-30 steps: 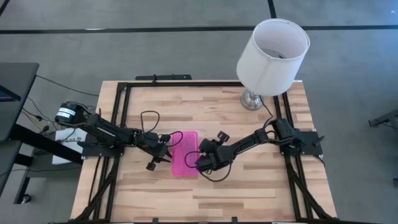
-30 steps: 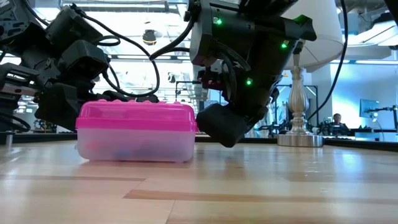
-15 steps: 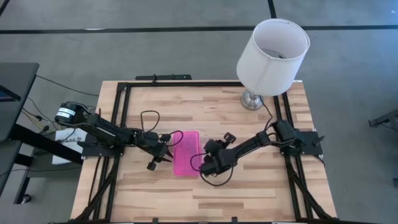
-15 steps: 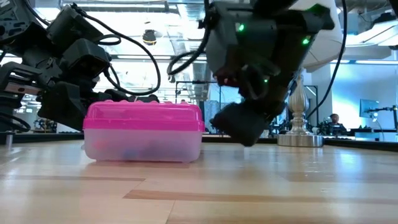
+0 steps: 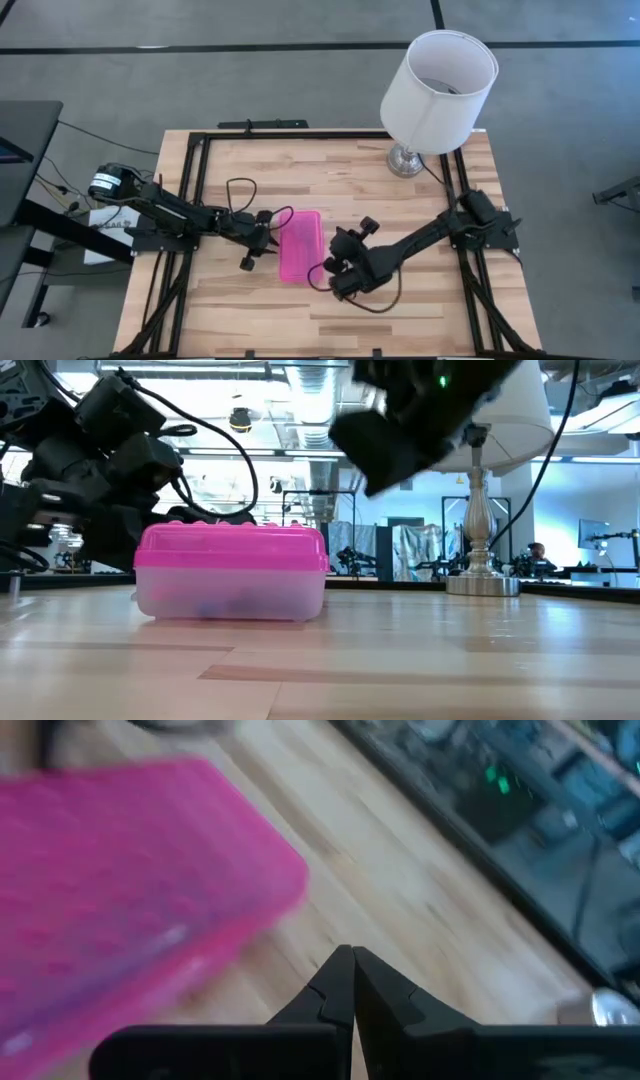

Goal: Pick & place school supplies into a supply box
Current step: Close the pink supply box

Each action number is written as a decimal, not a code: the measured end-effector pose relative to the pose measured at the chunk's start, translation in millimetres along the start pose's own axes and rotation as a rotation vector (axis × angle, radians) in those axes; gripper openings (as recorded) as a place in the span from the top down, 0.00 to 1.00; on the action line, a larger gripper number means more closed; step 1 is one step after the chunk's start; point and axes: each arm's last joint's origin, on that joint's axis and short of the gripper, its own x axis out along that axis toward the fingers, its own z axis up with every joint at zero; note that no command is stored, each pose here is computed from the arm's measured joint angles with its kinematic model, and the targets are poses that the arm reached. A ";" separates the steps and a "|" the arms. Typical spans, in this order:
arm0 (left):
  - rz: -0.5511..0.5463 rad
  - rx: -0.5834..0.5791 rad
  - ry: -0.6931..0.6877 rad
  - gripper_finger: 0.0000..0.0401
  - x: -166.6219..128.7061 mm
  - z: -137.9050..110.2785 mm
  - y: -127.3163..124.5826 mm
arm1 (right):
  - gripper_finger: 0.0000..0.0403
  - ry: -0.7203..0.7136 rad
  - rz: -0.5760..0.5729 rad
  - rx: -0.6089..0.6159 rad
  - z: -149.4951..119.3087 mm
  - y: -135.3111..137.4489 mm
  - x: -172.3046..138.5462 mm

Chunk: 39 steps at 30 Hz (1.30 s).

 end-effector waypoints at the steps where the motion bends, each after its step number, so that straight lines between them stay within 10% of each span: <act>1: 0.017 -0.001 0.008 0.76 0.0 -0.6 0.5 | 1.00 -0.027 0.017 -0.011 2.5 2.0 -4.2; 24: 0.125 -0.014 0.092 0.76 -0.4 -6.1 3.1 | 1.00 -0.102 0.524 -0.181 43.2 29.1 18.7; 39: 0.080 -0.011 -0.040 0.76 -33.5 13.6 -11.2 | 1.00 0.012 0.511 -0.135 38.4 21.3 30.6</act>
